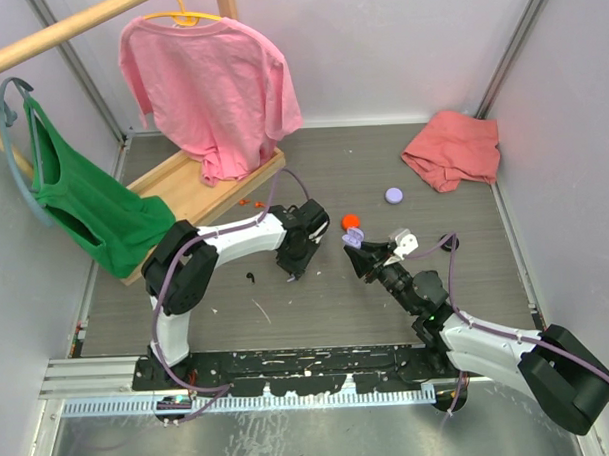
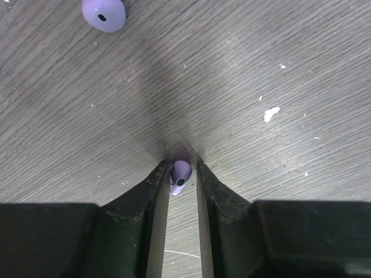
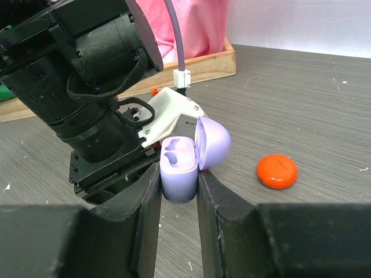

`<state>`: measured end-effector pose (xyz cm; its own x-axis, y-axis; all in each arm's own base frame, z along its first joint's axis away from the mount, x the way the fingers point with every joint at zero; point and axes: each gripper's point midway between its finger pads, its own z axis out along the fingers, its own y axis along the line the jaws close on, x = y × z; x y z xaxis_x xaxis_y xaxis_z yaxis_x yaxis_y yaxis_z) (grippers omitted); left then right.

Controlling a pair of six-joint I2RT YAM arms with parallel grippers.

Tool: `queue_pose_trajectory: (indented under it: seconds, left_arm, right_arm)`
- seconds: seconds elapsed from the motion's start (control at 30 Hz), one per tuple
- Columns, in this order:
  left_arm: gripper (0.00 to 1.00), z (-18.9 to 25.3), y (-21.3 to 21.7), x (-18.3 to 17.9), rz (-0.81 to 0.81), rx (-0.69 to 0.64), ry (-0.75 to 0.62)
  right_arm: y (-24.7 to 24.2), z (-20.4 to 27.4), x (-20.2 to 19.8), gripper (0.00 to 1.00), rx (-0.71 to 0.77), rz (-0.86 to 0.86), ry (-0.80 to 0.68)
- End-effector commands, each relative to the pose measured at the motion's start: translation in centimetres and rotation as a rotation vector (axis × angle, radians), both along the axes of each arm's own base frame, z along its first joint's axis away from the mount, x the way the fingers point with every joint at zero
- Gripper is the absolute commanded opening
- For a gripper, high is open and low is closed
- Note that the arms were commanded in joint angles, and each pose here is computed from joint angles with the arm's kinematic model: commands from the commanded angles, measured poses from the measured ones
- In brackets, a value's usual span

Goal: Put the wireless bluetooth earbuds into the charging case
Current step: Pick up the earbud from the center of the board.

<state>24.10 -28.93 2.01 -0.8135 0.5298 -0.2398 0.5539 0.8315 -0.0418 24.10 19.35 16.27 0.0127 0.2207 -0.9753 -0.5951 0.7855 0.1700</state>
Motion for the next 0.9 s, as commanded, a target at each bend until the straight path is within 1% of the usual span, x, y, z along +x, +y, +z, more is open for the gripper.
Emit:
queue_pose_trajectory:
  seconds: [0.0,0.13,0.27,0.43,0.5,0.73,0.87]
  left_arm:
    - [0.25,0.7,-0.1,0.1,-0.009,0.004,-0.007]
    - [0.21,1.0,0.1,-0.2,-0.005,0.001,-0.007]
    - [0.18,1.9,0.4,0.1,0.011,-0.014,-0.039]
    - [0.13,4.2,0.2,0.6,0.025,-0.077,-0.117]
    - [0.12,5.2,0.4,0.8,0.032,-0.103,-0.155]
    - [0.13,10.3,0.3,1.7,0.061,-0.256,-0.317]
    - [0.13,14.5,-0.1,1.5,0.058,-0.4,-0.411]
  right_arm:
    - [-0.2,2.2,0.1,0.01,0.037,-0.016,-0.068]
    - [-0.2,2.3,0.1,0.01,0.037,-0.016,-0.071]
    - [0.1,2.2,0.0,0.01,0.029,0.004,-0.068]
    - [0.9,2.3,-0.3,0.01,0.018,0.047,-0.072]
    - [1.2,2.3,-0.4,0.01,0.014,0.064,-0.074]
    - [2.7,3.2,-1.5,0.02,0.017,0.167,-0.096]
    - [3.0,4.2,-2.0,0.01,0.027,0.198,-0.133]
